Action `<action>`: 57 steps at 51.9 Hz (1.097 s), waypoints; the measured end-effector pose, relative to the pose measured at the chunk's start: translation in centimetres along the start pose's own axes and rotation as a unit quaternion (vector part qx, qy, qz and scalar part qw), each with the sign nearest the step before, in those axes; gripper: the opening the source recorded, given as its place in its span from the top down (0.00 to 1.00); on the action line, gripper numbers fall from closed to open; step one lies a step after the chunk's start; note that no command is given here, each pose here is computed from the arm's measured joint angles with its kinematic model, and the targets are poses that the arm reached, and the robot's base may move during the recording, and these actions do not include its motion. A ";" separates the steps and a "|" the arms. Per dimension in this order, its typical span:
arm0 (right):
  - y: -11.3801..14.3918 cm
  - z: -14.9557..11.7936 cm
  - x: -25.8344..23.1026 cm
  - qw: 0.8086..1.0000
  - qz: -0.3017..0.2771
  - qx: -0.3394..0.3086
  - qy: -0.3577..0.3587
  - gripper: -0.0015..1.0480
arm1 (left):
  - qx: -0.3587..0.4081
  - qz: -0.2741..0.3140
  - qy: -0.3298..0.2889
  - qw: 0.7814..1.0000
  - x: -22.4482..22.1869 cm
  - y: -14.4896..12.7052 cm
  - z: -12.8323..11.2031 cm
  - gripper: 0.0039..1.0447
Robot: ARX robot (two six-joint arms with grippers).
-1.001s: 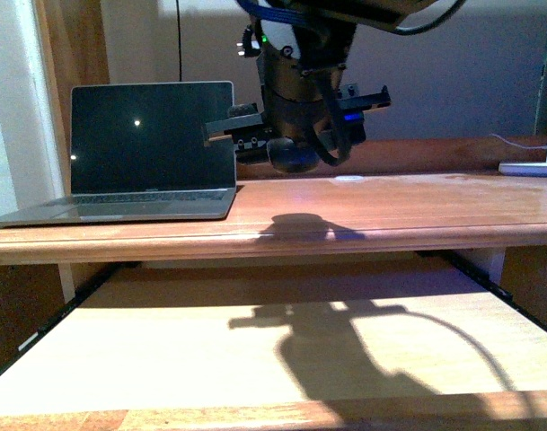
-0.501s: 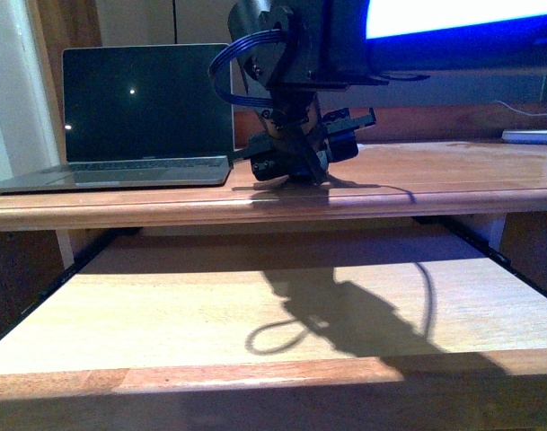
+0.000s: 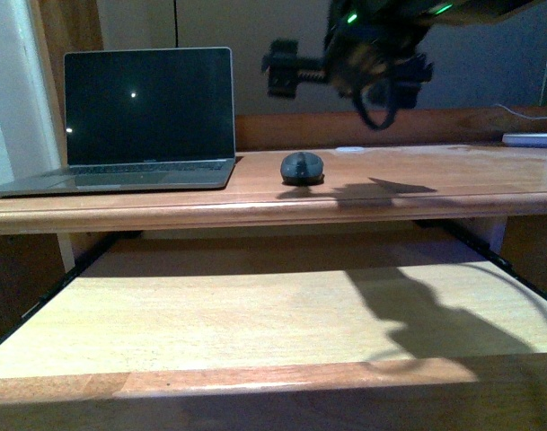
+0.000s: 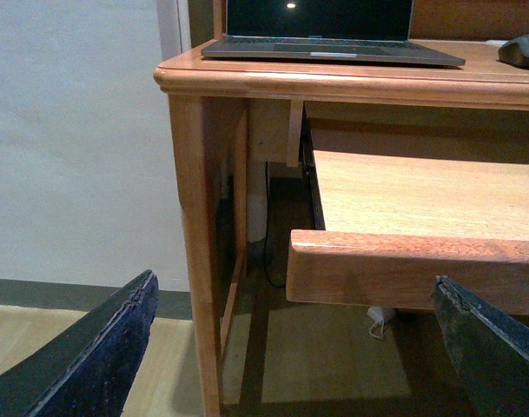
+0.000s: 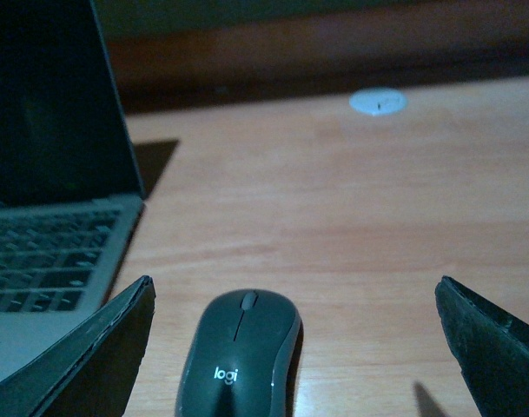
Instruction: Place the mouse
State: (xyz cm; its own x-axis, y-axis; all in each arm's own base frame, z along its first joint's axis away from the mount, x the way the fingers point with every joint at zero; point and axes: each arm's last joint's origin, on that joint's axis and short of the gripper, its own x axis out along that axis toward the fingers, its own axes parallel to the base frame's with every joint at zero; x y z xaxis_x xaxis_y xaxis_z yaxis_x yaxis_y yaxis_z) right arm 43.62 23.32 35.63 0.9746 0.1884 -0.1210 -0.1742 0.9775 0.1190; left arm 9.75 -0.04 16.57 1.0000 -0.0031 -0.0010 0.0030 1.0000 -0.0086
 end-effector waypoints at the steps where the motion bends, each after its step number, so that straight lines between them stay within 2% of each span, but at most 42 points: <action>1: -0.9 0.9 -1.3 1.000 0.015 0.011 -0.014 0.07 | 0.000 0.000 0.000 1.000 0.0 0.0 0.0 0.07; 7: -3.7 2.5 -6.5 0.996 0.062 0.021 -0.052 0.07 | 0.000 0.000 0.000 1.000 0.0 0.0 0.0 0.07; 12: -5.7 1.6 -10.7 0.992 0.107 0.014 -0.060 0.07 | 0.000 0.000 0.000 1.000 0.0 0.0 0.0 0.07; 14: -6.5 0.5 -12.6 0.990 0.130 0.005 -0.056 0.07 | 0.000 0.000 0.000 1.000 0.0 0.0 0.0 0.07; 20: -9.7 -5.7 -18.2 0.980 0.198 -0.019 -0.002 0.07 | 0.000 0.000 0.000 1.000 0.0 0.0 0.0 0.07; 25: -11.7 -9.4 -20.9 0.976 0.214 -0.036 0.032 0.07 | 0.000 0.000 0.000 1.000 0.0 0.0 0.0 0.07; 33: -14.5 -14.2 -23.9 0.975 0.206 -0.036 0.072 0.07 | 0.000 0.000 0.000 1.000 0.0 0.0 0.0 0.07; 47: -15.5 -19.1 -25.6 0.968 0.212 -0.065 0.115 0.07 | 0.000 0.000 0.000 1.000 0.0 0.0 0.0 0.07; 57: -14.7 -20.6 -25.0 0.965 0.214 -0.084 0.122 0.07 | 0.000 0.000 0.000 1.000 0.0 0.0 0.0 0.07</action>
State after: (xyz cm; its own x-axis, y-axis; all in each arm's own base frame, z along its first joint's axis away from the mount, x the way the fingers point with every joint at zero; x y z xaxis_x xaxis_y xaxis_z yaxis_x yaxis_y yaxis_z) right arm 18.91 6.17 16.57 0.7492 0.5757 -0.3274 -0.5943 0.8026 0.0513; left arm 9.75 -0.04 16.57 1.0000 -0.0031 -0.0010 0.0030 1.0000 -0.0086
